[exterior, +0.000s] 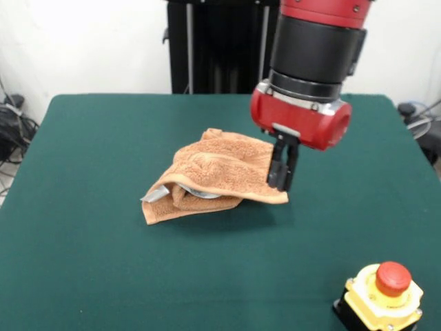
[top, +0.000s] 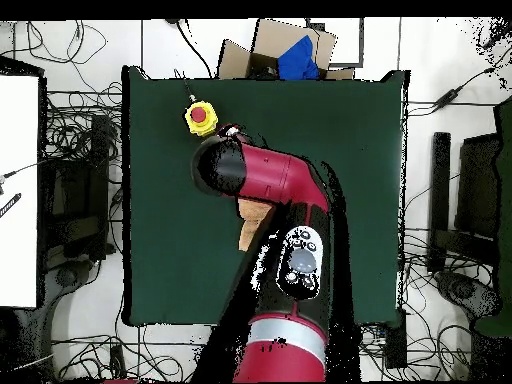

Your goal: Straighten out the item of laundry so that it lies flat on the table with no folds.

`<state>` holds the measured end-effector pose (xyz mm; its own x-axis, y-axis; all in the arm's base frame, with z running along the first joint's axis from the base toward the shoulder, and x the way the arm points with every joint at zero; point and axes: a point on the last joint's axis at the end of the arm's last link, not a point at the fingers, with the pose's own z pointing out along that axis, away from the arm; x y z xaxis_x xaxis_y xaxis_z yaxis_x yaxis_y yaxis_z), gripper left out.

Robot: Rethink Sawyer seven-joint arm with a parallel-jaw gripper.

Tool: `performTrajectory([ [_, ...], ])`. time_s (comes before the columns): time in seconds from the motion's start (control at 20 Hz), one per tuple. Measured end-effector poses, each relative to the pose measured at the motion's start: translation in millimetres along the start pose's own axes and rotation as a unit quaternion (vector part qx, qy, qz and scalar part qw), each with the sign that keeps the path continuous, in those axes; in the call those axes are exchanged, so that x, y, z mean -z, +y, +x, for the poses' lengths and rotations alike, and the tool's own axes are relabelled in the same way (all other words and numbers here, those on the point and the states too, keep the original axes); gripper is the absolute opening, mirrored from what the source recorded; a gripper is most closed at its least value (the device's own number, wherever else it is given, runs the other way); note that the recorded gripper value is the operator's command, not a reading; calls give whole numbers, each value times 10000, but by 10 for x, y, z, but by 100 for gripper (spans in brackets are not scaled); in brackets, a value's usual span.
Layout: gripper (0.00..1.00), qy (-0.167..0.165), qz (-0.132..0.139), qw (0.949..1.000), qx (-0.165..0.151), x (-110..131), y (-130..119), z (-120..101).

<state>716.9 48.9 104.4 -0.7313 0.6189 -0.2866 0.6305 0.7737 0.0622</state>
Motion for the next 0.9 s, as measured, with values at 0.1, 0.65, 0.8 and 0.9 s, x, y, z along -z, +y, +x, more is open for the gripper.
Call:
performTrajectory([
  [0.1, 100, -43, 54, 10000, 32, 28, -114, -60],
  [0.65, 100, -20, 212, 9998, 48, 25, -403, -100],
  [0.8, 100, -3, 258, 9997, 31, 31, -502, -110],
  [0.9, 100, 26, 297, 9996, 19, 7, -578, -110],
])
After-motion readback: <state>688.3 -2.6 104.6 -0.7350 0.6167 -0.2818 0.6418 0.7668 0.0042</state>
